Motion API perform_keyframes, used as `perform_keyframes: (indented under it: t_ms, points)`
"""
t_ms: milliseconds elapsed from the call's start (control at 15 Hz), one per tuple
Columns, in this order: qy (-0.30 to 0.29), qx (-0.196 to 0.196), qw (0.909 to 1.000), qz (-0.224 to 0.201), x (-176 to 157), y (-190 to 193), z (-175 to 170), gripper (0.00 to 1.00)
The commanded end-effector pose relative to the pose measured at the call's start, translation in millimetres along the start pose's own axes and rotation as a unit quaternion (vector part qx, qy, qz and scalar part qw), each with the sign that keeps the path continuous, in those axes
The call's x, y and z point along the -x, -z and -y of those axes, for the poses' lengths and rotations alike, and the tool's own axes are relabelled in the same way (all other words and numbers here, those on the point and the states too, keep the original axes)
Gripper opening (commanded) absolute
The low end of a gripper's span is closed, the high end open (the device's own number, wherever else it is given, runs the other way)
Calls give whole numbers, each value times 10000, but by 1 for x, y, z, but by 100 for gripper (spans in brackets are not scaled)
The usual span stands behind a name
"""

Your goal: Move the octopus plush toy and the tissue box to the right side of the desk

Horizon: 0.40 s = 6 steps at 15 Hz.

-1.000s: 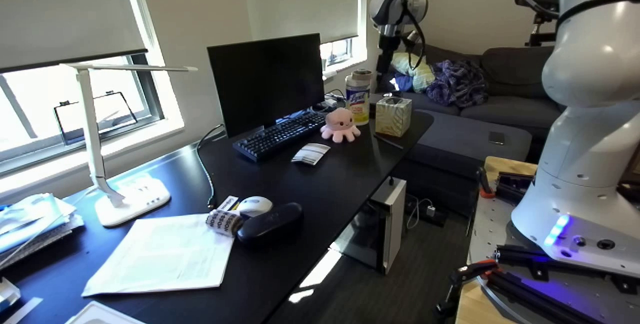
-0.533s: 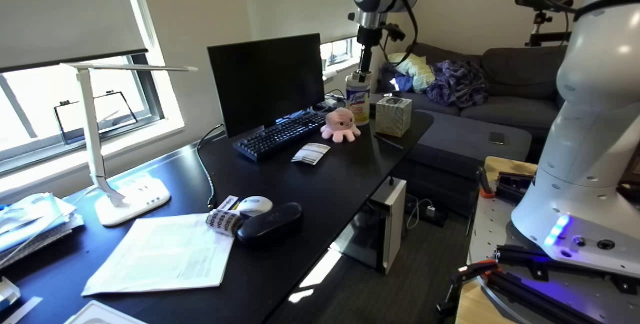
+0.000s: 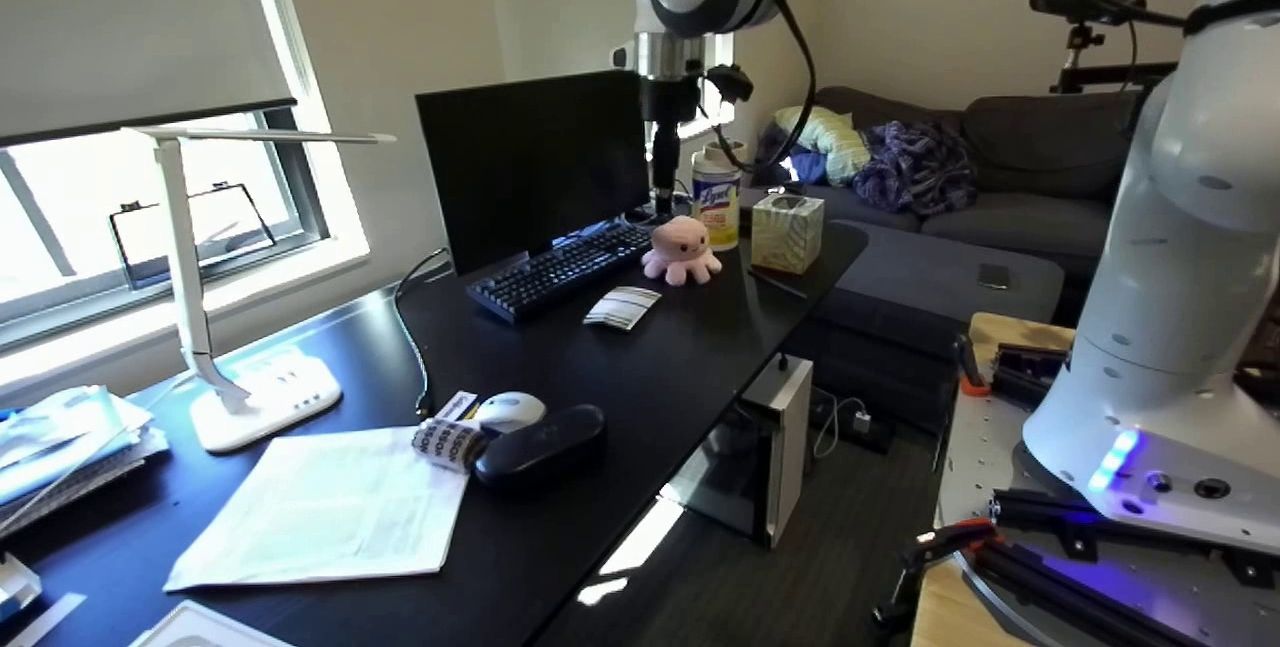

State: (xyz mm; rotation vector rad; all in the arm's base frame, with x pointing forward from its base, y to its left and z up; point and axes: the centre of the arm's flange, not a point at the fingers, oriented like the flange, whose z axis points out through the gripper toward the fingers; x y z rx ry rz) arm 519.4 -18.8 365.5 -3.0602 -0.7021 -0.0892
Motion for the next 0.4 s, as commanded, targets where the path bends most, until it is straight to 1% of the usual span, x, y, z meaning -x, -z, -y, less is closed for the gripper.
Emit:
perform_keyframes:
  t_ms: [0, 67, 133, 200, 333]
  points:
    - [33, -61, 9999, 72, -11, -2, 27, 100]
    - [99, -96, 9998, 119, -21, -3, 53, 100]
    - [135, -108, 9998, 139, -27, -3, 70, 100]
    - [151, -111, 9997, 143, -29, -3, 75, 100]
    - [86, -109, 9998, 144, -26, -3, 68, 100]
